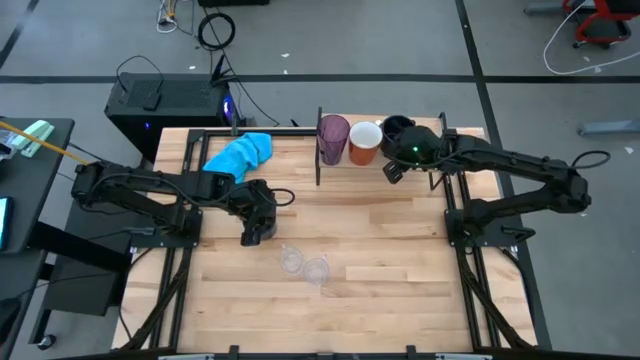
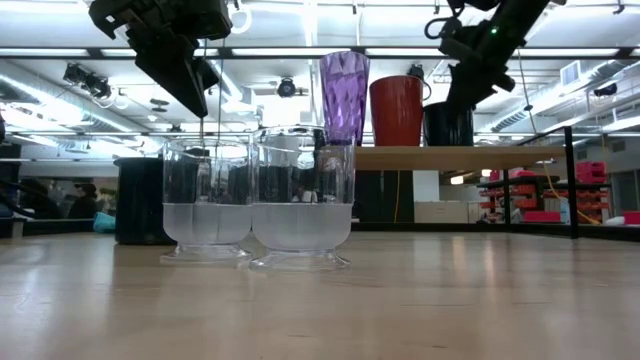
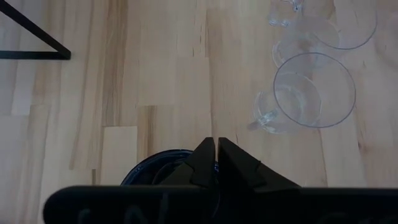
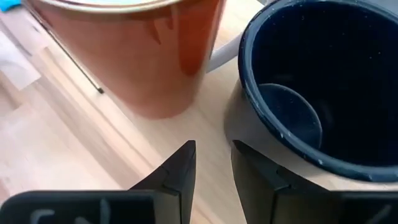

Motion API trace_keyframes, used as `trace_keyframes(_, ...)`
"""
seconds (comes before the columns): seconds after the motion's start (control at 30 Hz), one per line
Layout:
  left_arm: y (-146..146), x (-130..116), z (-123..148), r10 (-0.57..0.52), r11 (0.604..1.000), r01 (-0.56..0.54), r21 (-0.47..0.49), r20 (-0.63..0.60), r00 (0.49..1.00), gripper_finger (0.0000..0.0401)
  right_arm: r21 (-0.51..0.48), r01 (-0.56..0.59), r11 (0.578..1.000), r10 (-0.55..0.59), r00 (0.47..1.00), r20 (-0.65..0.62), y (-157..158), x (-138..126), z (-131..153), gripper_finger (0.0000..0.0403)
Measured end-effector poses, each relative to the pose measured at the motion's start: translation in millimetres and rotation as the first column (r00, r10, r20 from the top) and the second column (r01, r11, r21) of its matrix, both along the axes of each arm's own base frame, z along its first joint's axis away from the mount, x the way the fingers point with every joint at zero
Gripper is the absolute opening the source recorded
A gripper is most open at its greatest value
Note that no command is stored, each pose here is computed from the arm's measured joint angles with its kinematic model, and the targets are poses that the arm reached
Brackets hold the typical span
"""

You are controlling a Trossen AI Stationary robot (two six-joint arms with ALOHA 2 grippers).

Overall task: Stack small to large cups/mugs on shelf
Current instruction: Put the right black mug on the shelf

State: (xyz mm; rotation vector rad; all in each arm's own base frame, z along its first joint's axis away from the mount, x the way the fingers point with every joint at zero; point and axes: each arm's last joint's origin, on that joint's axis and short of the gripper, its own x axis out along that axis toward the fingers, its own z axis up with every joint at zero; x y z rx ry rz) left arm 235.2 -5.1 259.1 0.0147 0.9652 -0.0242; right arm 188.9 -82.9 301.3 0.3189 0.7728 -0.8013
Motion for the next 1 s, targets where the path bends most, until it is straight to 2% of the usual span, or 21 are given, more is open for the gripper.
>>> trace_keyframes(0.3, 0, 0, 0, 0.0, 1.0, 0.0, 0.0, -0.001, 1.0, 0.0034, -0.031, 0.029, 0.999, -0.031, 0.997, -0.067, -13, 7, -9, 0.0106)
trace_keyframes(0.67, 0, 0, 0, 0.0, 1.0, 0.0, 0.0, -0.001, 1.0, 0.003, -0.094, 0.035, 0.995, -0.041, 0.998, -0.057, -31, 8, -7, 0.0098)
trace_keyframes(1.0, 0, 0, 0, 0.0, 1.0, 0.0, 0.0, -0.003, 1.0, 0.0029, -0.003, 0.005, 1.0, -0.005, 0.996, -0.092, -27, -1, -10, 0.0099)
